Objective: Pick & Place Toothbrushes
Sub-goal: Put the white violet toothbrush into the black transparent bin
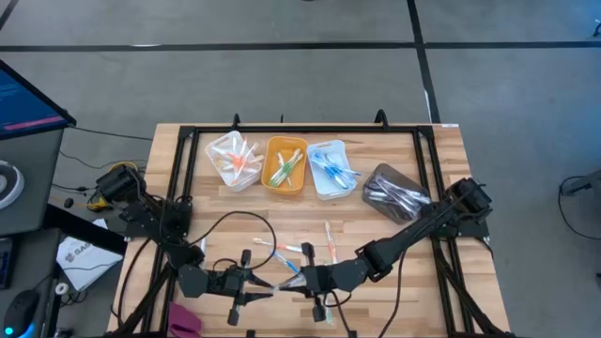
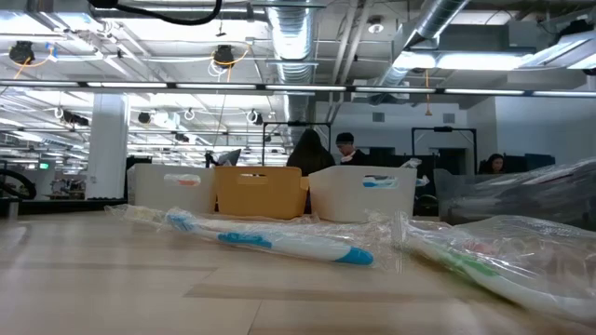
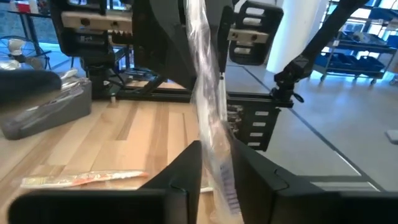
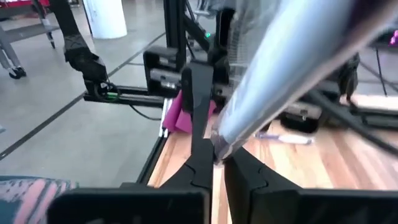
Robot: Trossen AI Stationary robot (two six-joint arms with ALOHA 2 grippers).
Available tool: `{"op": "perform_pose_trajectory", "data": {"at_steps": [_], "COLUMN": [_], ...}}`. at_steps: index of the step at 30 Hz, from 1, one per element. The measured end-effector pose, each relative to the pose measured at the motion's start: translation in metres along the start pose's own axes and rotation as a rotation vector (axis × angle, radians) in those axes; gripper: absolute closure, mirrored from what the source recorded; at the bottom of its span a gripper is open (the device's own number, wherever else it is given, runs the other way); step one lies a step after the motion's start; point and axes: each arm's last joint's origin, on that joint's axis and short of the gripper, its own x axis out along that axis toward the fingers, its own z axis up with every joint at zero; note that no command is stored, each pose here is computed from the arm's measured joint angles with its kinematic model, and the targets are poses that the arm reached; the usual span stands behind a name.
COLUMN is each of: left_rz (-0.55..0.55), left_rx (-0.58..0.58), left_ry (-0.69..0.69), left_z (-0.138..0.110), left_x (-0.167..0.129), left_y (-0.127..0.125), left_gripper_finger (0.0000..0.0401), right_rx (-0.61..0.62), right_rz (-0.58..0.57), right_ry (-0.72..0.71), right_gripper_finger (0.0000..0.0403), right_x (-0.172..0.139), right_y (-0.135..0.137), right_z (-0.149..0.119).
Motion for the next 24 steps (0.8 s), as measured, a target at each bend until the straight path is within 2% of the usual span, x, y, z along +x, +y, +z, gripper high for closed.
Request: {"op": "perform_pose_trajectory", "data": {"at_steps": [7, 11, 15, 20, 24], "left_rz": [-0.051, -0.053, -0.069, -0.251, -0.378], "left_rx": [-0.009, -0.014, -0.084, -0.100, -0.092], "left_ry": [0.007, 0.008, 0.012, 0.068, 0.100], "left_z": [0.000, 0.000, -0.001, -0.005, -0.008], "left_x": [-0.001, -0.001, -0.004, -0.017, -0.028], "left_y": [-0.002, -0.002, -0.006, -0.022, -0.035], "left_gripper_finger": [0.0273, 0.0240, 0.0214, 0.0201, 0.0203], "right_rx": [0.034, 0.035, 0.062, 0.153, 0.277], "right_rz": [-0.044, -0.123, -0.269, -0.415, -0.540], "right_ry": [0.093, 0.143, 0.235, 0.374, 0.477], "right_gripper_finger": [0.0397, 0.0397, 0.0397, 0.0397, 0.0397], "right_x": [-0.005, -0.009, -0.028, -0.069, -0.110], "right_y": [0.004, 0.005, 0.003, -0.005, -0.028], "right_z": [-0.009, -0.013, -0.013, -0.006, 0.007]}}
